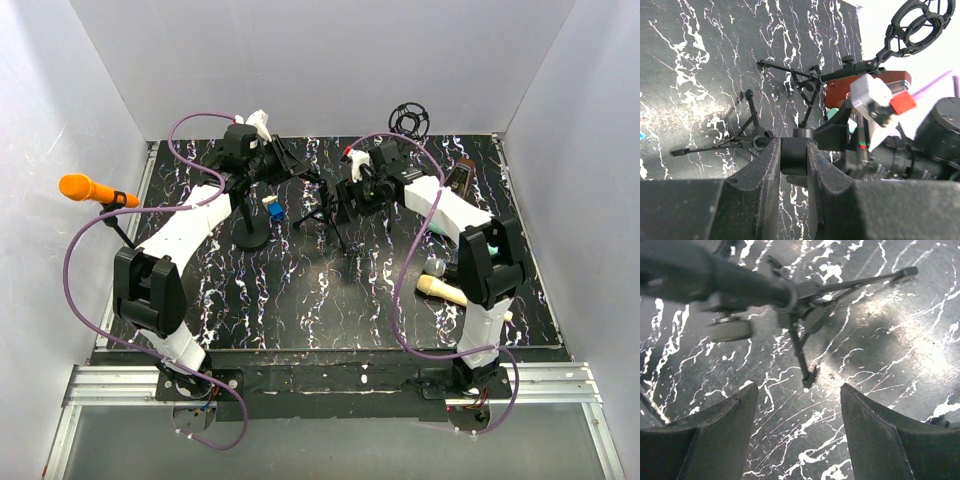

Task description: Remove the microphone from the stand

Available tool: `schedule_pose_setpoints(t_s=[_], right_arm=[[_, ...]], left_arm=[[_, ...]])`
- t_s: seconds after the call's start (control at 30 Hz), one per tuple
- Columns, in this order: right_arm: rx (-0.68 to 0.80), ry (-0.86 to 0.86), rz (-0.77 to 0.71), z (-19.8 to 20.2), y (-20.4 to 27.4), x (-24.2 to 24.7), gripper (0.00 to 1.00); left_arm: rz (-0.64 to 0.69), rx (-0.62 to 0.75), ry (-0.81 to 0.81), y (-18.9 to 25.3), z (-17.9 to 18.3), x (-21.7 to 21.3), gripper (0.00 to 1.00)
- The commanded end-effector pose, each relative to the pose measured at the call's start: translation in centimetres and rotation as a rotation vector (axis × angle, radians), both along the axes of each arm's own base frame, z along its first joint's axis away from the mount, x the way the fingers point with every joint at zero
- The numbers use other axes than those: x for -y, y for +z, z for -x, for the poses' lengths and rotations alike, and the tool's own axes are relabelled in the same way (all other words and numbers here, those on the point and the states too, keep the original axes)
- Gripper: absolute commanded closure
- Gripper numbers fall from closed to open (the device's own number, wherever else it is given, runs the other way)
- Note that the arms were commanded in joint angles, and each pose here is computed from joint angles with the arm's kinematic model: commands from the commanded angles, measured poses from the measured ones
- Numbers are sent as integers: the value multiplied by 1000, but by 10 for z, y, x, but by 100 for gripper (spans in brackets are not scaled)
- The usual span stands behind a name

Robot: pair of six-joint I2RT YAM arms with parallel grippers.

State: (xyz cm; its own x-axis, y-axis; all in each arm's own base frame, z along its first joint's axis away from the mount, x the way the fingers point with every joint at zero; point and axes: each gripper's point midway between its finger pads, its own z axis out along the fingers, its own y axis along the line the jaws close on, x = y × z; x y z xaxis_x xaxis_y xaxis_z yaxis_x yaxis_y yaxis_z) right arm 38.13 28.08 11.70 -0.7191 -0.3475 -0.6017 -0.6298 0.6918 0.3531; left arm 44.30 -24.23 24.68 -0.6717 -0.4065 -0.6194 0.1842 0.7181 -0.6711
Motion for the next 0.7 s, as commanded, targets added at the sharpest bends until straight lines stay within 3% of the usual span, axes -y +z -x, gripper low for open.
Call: schedule_pose_setpoints(t_s=[0.0,0.27,0.5,0.67], right_arm=[[111,145,-105,16,49,-12,26],[151,56,-206,-17,92,-34,27],[162,-15,-69,-46,51,-23,30],[132,8,9,-30,20,-7,31]], left_arm=[[-44,-56,22,-18,8,-12,100],[-38,-57,18,-19,9,-11,100],[-40,-49,18,-16,10,-12,100],[-44,-48,16,-18,9,-12,100]])
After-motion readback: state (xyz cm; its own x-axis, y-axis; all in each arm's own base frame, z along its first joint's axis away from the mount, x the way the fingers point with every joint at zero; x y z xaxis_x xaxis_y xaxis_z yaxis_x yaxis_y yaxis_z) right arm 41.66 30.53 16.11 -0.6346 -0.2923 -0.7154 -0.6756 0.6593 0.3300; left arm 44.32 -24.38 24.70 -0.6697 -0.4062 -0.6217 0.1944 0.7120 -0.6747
